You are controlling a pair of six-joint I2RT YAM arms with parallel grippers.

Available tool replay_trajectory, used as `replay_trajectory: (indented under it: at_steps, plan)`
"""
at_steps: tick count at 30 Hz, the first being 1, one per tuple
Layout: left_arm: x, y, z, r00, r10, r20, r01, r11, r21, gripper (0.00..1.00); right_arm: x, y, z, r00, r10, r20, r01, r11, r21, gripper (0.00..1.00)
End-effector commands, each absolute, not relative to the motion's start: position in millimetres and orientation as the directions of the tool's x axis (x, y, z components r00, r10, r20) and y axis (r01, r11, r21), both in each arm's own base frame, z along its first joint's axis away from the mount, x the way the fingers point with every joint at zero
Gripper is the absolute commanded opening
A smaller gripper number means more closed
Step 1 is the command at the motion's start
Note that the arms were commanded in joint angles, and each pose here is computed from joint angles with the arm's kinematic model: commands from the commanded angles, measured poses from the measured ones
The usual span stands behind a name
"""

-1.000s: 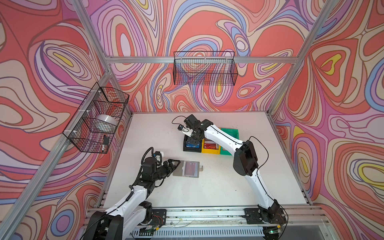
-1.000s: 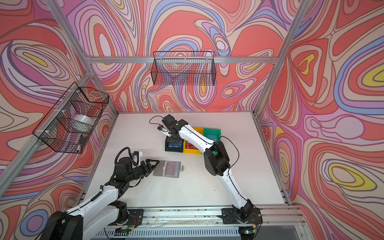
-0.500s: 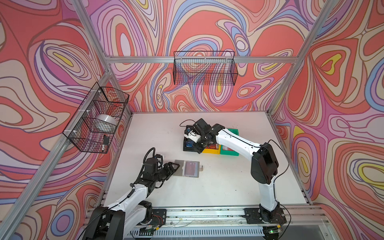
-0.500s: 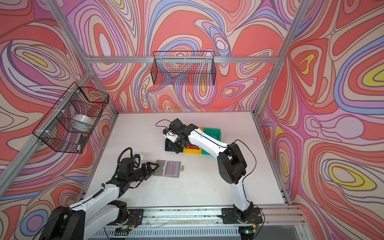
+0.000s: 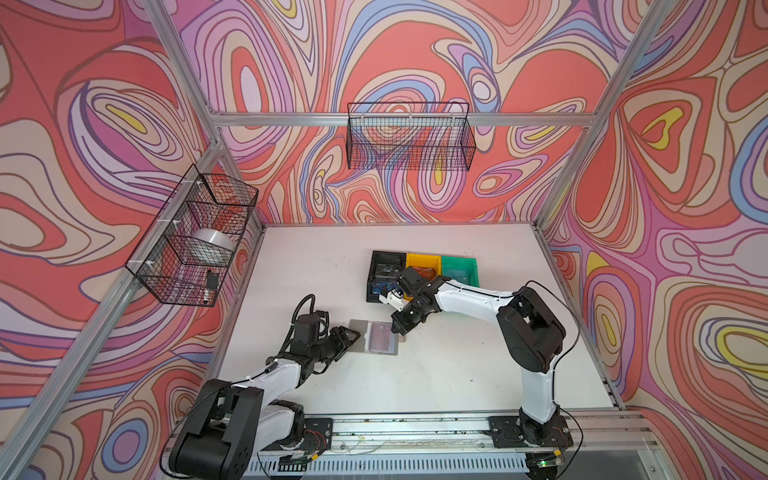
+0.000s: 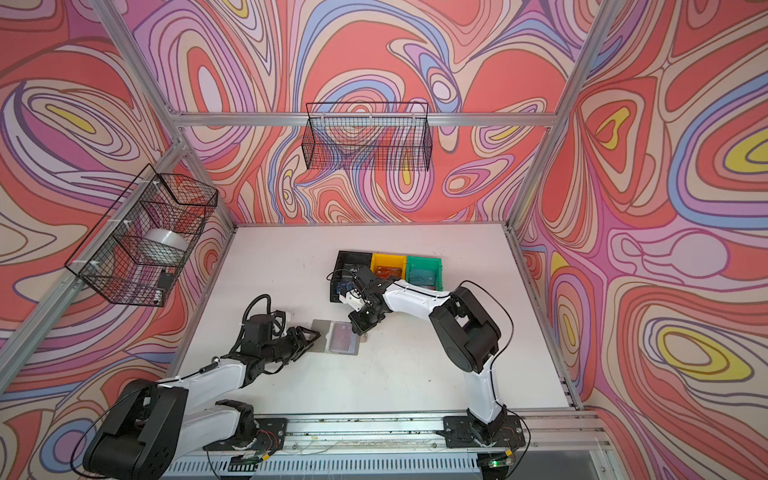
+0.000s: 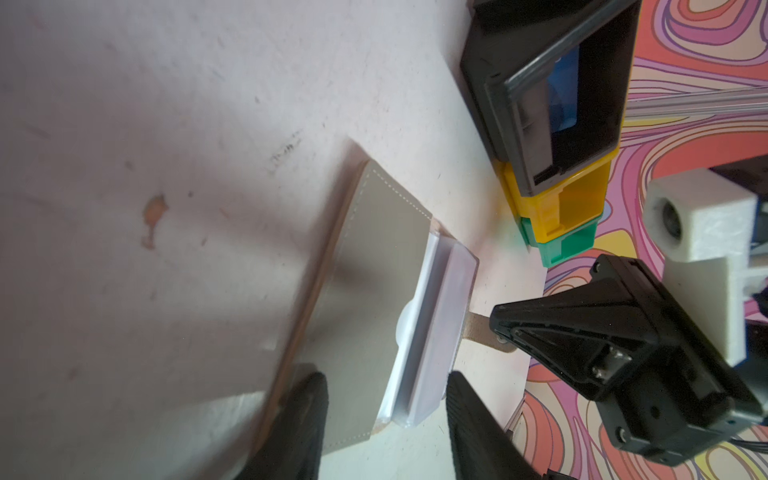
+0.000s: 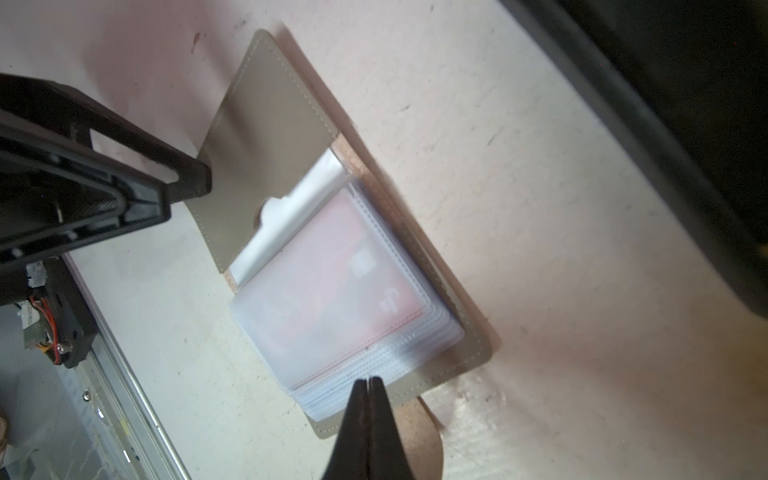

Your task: Take the credit cards out of the card holder

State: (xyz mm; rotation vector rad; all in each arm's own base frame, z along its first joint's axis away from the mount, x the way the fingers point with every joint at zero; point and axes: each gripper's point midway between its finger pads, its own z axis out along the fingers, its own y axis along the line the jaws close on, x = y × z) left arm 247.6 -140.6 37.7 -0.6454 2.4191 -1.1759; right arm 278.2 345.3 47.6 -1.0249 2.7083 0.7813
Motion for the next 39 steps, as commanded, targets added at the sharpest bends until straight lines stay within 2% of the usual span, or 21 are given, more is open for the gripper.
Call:
replay_trajectory:
  at_steps: [1,28,39]
  plan:
    - [253,-143,44,-0.823,-0.549,-0.146,-0.216,0.54,-0.813,0.5,278,357,62,-0.757,-0.549,-0.355,-0.653,0.606,0.454,0.03]
    - [248,-140,36,-0.822,-0.553,-0.138,-0.234,0.548,-0.803,0.51,263,354,10,-0.769,-0.6,-0.218,-0.629,0.652,0.423,0.01]
    - [247,-141,33,-0.823,-0.553,-0.131,-0.239,0.546,-0.803,0.5,264,361,20,-0.758,-0.608,-0.237,-0.644,0.638,0.422,0.0]
